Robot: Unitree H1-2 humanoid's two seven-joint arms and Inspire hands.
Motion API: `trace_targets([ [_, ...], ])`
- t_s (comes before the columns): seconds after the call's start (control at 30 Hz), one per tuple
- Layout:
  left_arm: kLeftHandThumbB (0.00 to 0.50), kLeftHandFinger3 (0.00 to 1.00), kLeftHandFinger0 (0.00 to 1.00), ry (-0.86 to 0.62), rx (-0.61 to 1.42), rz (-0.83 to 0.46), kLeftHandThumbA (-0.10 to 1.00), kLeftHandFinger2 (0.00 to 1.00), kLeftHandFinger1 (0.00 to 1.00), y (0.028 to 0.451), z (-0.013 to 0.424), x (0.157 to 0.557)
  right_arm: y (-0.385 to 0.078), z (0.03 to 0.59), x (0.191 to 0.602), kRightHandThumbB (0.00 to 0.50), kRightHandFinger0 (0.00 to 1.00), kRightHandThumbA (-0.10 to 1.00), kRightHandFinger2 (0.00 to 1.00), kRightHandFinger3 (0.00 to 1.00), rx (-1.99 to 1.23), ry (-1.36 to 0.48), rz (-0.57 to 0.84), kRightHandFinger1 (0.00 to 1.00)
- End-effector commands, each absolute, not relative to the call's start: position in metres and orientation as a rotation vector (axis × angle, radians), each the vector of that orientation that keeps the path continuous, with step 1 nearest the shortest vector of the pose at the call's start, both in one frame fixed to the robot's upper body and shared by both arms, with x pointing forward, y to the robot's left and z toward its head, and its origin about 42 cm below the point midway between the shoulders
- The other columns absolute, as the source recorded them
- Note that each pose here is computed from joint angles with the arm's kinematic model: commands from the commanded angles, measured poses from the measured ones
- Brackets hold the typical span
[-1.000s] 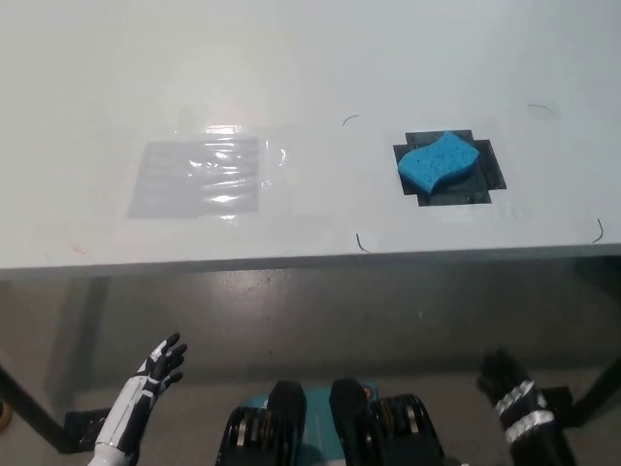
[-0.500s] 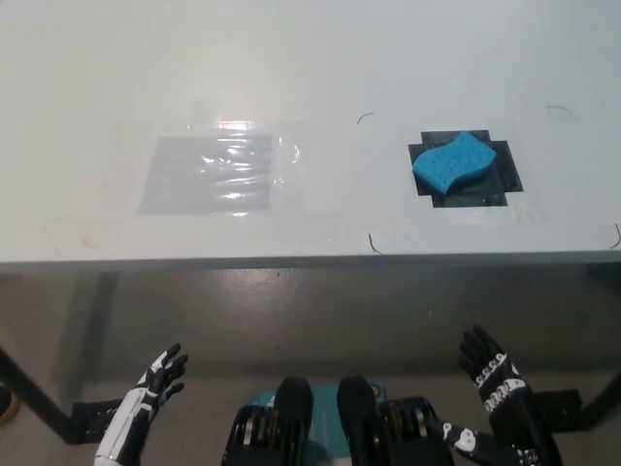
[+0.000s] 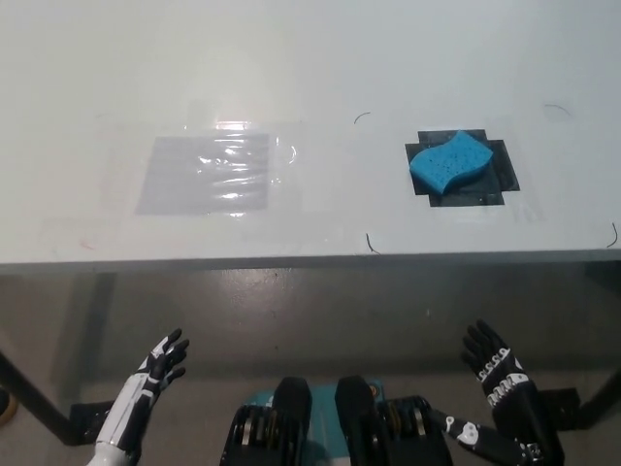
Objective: A soft sponge is kept on the balc marked spot on the table infront of the robot and it uses its right hand fist to press down on it and drrags it across the table in a back and forth manner twice to clean it
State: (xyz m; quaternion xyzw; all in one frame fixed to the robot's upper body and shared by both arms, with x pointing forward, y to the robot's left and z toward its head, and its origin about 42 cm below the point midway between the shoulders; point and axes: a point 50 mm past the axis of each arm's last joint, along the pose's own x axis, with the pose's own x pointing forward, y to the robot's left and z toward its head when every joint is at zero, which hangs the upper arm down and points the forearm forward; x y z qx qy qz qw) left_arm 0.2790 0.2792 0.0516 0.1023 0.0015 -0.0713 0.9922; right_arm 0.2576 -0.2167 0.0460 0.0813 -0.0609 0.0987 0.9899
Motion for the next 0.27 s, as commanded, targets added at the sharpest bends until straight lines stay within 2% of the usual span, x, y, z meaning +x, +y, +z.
trace_targets([
  [0.0,0.495,1.0,1.0,-0.07,0.212,-0.16,1.0,1.0,1.0,0.2795,0.0684,0.2895,-0.2186,0.0588,0.2661,0.378,1.0,1.0,1.0,1.0,0.146,-0.225,0.181,1.0],
  [0.07,0.48,1.0,1.0,-0.071,0.216,-0.157,1.0,1.0,1.0,0.2789,0.0697,0.2909,-0.2188,0.0598,0.2676,0.385,1.0,1.0,1.0,1.0,0.148,-0.225,0.176,1.0],
  [0.13,0.483,1.0,1.0,-0.07,0.214,-0.154,1.0,1.0,1.0,0.279,0.0702,0.2916,-0.2184,0.0603,0.2692,0.374,1.0,1.0,1.0,1.0,0.149,-0.23,0.178,1.0],
  [0.23,0.487,1.0,1.0,-0.068,0.208,-0.154,1.0,1.0,1.0,0.2792,0.0702,0.2915,-0.2179,0.0609,0.2707,0.388,1.0,1.0,1.0,1.0,0.135,-0.234,0.181,1.0],
])
